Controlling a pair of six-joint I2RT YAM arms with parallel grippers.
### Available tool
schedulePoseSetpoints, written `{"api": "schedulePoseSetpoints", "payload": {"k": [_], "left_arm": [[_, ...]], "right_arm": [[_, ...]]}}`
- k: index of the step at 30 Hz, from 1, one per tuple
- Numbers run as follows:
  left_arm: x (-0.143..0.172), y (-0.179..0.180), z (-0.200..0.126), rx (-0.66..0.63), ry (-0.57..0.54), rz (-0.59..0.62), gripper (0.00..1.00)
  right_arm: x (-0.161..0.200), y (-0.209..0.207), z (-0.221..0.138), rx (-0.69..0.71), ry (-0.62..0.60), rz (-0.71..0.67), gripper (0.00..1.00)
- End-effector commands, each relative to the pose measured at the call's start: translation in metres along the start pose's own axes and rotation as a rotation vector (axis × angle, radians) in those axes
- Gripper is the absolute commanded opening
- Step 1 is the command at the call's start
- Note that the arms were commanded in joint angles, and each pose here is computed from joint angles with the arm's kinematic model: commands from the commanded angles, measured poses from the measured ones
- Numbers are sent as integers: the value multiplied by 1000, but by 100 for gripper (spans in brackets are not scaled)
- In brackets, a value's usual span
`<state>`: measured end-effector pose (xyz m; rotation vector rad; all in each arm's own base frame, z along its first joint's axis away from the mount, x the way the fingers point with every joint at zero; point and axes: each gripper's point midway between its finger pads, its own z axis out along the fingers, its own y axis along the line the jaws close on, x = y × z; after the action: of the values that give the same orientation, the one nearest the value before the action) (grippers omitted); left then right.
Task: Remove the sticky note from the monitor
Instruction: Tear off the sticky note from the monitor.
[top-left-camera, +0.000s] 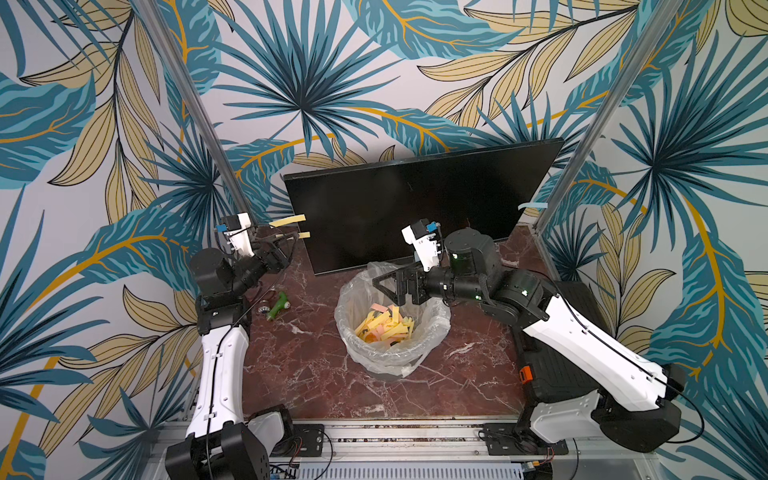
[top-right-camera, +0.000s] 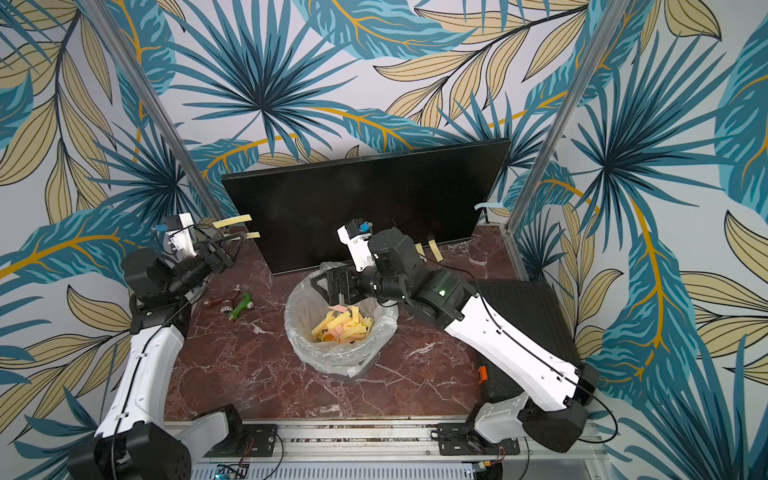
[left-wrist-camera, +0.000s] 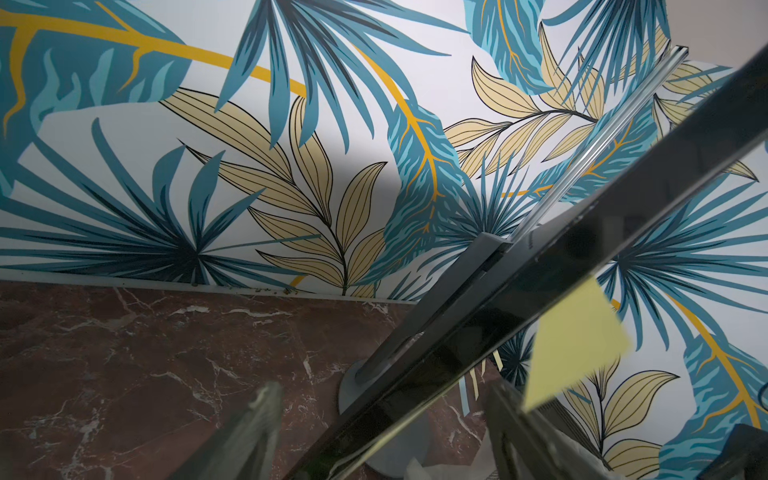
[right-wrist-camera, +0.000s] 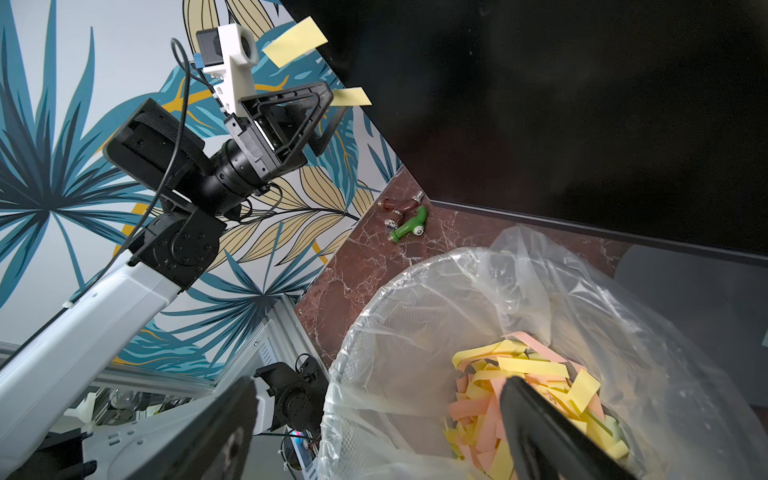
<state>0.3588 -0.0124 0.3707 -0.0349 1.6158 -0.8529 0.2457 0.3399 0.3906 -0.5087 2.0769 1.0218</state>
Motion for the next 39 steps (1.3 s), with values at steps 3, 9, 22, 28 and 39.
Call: {"api": "schedulePoseSetpoints", "payload": {"k": [3, 9, 22, 28, 39], "left_arm": [[-4, -8, -1, 32, 12, 34, 65], [-3, -13, -5, 36, 6, 32, 38], [11, -22, -21, 20, -1, 5, 0], [26, -26, -34, -4, -15, -19, 0], [42, -89, -64, 95, -21, -68, 0]], "right_arm": [[-1, 0, -3, 14, -4, -16, 94], [-1, 0, -3, 15, -2, -15, 94], [1, -2, -7, 22, -4, -9, 94], [2, -3, -10, 26, -10, -6, 94], [3, -5, -13, 36, -11, -9, 94]]}}
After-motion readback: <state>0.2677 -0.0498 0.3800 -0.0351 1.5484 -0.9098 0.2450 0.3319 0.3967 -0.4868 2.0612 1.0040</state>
